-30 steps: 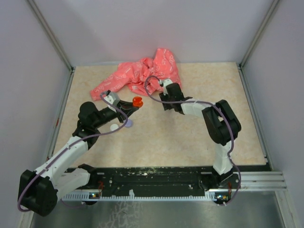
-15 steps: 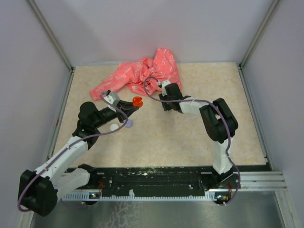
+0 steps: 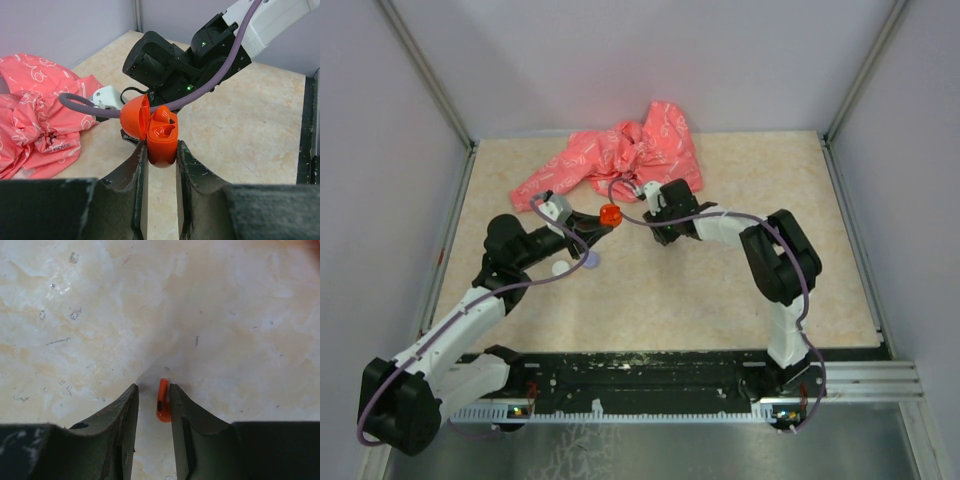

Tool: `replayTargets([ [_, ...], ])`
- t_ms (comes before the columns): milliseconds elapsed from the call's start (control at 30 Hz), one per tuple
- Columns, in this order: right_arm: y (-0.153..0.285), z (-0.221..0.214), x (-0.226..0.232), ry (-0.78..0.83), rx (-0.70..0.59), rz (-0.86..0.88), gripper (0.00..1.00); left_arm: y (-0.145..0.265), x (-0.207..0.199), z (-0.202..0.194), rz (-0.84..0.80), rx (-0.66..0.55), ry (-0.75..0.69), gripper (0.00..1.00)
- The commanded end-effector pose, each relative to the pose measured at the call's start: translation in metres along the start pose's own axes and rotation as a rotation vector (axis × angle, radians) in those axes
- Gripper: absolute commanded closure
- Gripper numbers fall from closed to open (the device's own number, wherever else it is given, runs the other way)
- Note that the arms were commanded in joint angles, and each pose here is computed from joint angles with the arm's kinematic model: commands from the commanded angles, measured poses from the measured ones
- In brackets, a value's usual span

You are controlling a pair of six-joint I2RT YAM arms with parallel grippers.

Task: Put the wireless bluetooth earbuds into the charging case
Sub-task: Move the earbud to the center of the board.

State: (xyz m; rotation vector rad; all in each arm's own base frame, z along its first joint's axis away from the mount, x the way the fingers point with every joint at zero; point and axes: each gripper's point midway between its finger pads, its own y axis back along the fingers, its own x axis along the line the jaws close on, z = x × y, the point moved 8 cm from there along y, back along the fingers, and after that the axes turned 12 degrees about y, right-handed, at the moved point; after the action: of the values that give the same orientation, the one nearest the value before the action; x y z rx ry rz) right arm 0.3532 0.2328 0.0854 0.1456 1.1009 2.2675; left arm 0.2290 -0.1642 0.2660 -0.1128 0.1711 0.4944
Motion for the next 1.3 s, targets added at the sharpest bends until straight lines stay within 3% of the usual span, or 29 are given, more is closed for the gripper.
replayTargets([
  [0,0.007,0.009,0.014,0.090,0.015,0.125,0.68,-0.001,-0.006,0.020,-0.031,-0.057,-0.046,1.00],
  [400,0.007,0.004,0.038,0.204,0.098,0.254,0.68,-0.001,-0.006,0.021,-0.037,-0.059,-0.047,1.00],
  [767,0.027,0.000,0.036,0.214,0.154,0.217,0.68,0.000,-0.006,0.020,-0.037,-0.058,-0.046,1.00],
  [1000,0.050,0.027,0.037,0.179,0.012,0.172,0.67,0.000,-0.005,0.020,-0.021,-0.061,-0.043,1.00],
  [1267,0.074,0.047,0.021,0.018,-0.089,-0.071,0.64,0.003,-0.001,0.021,0.047,-0.077,-0.040,1.00],
])
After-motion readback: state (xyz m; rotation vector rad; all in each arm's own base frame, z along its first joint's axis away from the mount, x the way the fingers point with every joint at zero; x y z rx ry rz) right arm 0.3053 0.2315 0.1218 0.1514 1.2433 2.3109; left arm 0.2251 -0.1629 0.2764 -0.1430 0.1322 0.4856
